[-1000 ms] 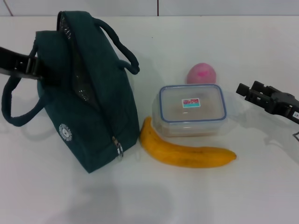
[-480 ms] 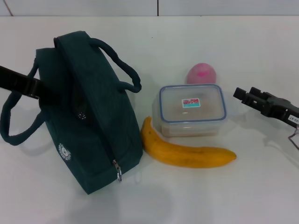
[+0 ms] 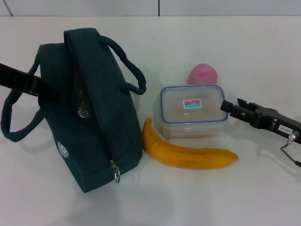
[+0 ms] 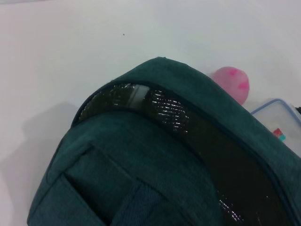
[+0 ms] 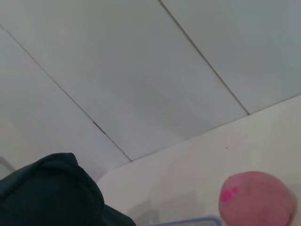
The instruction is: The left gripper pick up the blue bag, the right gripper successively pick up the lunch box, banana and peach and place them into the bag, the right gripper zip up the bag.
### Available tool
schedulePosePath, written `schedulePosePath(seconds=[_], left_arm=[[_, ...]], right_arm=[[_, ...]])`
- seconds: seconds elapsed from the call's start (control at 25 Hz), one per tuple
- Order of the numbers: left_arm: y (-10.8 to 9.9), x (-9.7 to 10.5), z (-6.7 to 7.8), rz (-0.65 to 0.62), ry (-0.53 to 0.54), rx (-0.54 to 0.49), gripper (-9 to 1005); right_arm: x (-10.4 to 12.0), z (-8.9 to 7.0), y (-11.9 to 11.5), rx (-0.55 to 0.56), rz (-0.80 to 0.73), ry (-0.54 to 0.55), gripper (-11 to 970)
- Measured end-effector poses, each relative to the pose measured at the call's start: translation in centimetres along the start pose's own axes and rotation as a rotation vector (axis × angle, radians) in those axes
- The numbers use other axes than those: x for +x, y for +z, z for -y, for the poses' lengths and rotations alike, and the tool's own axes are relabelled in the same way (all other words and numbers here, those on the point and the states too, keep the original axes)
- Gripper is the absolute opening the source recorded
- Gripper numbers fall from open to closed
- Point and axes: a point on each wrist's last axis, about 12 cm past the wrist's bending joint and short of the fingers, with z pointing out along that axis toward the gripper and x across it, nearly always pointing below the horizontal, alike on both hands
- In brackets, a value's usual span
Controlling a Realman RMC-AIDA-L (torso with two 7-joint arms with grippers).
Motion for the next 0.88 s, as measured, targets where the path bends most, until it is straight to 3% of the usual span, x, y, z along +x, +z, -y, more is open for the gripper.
schedulePosePath(seconds=[0.16, 0.52, 0.88], left_arm=[[0.1, 0.0, 0.0, -0.001, 0.001, 0.001, 41], [0.3, -0.2, 0.2, 0.003, 0.008, 0.012, 41], [0.7, -0.5, 0.4, 0.010, 0.019, 0.026, 41]], right_arm=[[-0.1, -0.1, -0.1, -0.008, 0.004, 0.026, 838], [-0.8, 0.3, 0.2, 0.009, 0.010, 0.196, 838], [-0.4, 0.0, 0.9, 0.004, -0.020, 0.263, 838]])
